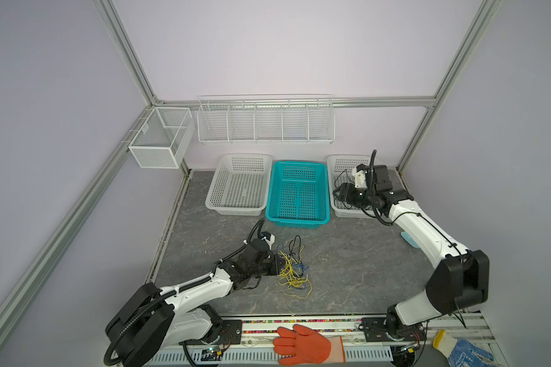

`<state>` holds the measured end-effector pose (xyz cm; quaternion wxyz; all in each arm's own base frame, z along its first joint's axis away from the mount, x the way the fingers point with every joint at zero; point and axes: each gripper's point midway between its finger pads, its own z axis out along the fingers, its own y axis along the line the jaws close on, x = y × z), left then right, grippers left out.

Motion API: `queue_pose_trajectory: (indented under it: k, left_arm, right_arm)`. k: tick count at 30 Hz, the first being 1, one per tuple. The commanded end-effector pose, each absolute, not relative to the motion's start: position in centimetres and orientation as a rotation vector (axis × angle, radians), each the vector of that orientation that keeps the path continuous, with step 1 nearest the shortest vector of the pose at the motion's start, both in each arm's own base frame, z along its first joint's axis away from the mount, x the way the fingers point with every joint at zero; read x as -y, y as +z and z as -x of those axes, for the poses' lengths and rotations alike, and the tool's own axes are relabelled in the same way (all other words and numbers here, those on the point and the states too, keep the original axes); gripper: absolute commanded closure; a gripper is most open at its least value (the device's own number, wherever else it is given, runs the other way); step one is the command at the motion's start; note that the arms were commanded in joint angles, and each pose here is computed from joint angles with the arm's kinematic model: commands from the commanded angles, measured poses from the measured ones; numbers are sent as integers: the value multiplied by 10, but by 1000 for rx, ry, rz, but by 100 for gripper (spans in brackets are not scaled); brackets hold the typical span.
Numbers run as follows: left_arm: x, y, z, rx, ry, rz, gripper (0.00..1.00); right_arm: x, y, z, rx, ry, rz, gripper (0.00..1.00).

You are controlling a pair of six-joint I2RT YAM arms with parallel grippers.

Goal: Untangle the cables
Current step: 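Move the right gripper back to the bundle beside the left gripper, then close the right gripper on a black cable in the bundle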

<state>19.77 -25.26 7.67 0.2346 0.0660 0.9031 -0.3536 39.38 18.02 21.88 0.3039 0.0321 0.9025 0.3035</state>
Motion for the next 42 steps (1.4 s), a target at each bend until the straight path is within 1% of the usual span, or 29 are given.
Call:
queue_pose_trajectory:
  k: [1, 3, 4, 6, 9, 10, 11, 13, 18, 20, 23, 30, 32, 33, 35, 42]
  left_arm:
    - [252, 91, -198, -2396, -999, -214, 100]
    - [249, 99, -197, -2361, -1013, -212, 100]
    - [248, 100, -197, -2352, -1011, -208, 100]
    - [245, 106, -197, -2323, -1017, -202, 100]
    - [243, 110, -196, -2298, -1024, -211, 100]
    - [243, 110, -196, -2299, -1023, -211, 100]
    - [243, 111, -195, -2298, -1025, -212, 100]
    - [244, 108, -195, -2308, -1027, -207, 100]
    - [245, 103, -194, -2322, -1039, -193, 100]
    - [245, 104, -195, -2318, -1037, -192, 100]
    - [244, 106, -195, -2313, -1033, -192, 100]
    - [243, 104, -195, -2317, -1026, -192, 100]
    - [243, 105, -195, -2312, -1027, -191, 100]
    - [244, 105, -196, -2310, -1031, -190, 100]
    - [245, 106, -196, -2307, -1039, -189, 100]
    - [241, 101, -193, -2315, -1033, -182, 100]
  right_arm:
    - [-221, 230, -362, -2288, 1036, 126, 36]
    - [-237, 222, -342, -2278, 1120, 197, 30]
    - [-244, 216, -334, -2274, 1158, 227, 29]
    - [-254, 203, -324, -2288, 1218, 233, 28]
    - [-267, 188, -314, -2317, 1329, 167, 28]
    - [-273, 191, -312, -2307, 1372, 162, 28]
    - [-278, 179, -304, -2336, 1403, 141, 28]
    - [-293, 177, -295, -2340, 1450, 149, 28]
    - [-327, 177, -272, -2365, 1442, 230, 28]
    - [-334, 161, -264, -2433, 1415, 237, 28]
    - [-336, 146, -264, -2481, 1369, 189, 29]
    - [-346, 123, -261, -2542, 1355, 157, 30]
    - [-349, 119, -261, -2544, 1351, 153, 33]
    - [-354, 128, -266, -2521, 1361, 158, 34]
    - [-359, 128, -268, -2519, 1360, 168, 39]
    - [-357, 125, -273, -2516, 1314, 153, 65]
